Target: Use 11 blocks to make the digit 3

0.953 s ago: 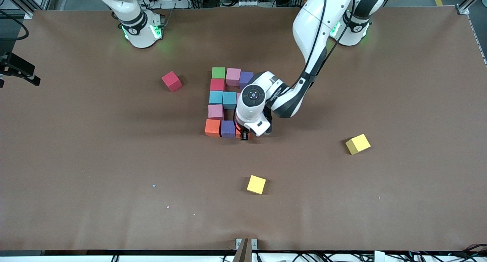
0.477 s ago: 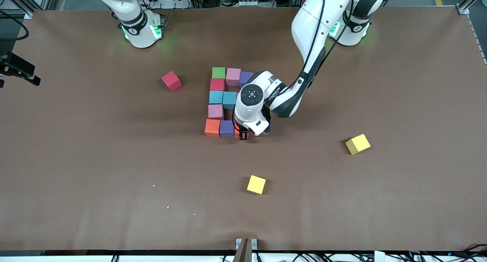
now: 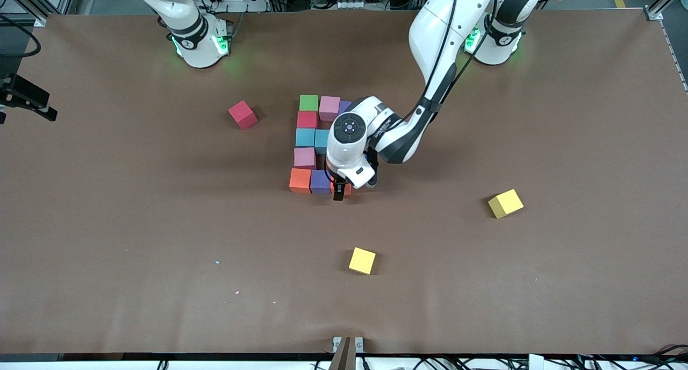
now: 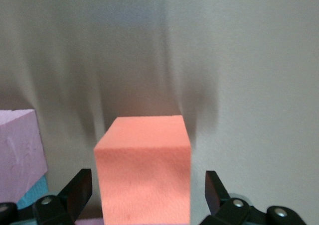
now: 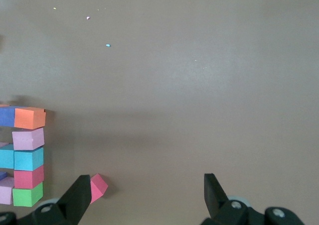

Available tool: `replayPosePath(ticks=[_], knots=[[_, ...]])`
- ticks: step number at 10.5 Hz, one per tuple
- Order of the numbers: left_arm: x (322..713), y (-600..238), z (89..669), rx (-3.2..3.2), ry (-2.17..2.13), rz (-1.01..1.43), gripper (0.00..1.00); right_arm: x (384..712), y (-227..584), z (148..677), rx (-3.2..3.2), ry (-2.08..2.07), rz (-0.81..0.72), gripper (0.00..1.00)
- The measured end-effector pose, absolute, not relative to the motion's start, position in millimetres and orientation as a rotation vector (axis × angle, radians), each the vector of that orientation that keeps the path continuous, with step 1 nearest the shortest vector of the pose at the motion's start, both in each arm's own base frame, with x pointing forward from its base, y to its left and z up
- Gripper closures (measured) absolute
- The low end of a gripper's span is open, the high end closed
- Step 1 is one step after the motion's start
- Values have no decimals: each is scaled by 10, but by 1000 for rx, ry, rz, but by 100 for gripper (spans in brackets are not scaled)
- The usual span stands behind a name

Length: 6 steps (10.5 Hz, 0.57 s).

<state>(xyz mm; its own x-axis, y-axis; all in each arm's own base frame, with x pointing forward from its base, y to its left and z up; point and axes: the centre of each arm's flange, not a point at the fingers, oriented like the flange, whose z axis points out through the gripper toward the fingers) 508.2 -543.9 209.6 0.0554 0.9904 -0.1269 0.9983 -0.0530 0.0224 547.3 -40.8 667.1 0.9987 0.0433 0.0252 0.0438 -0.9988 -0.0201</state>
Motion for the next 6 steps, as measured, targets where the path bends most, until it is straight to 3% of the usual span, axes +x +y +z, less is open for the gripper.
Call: replayPosePath(ticks=[6], knots=[[5285, -5231, 3508, 2250, 1956, 62, 0, 5473, -406, 6669, -3121, -69, -38, 0]])
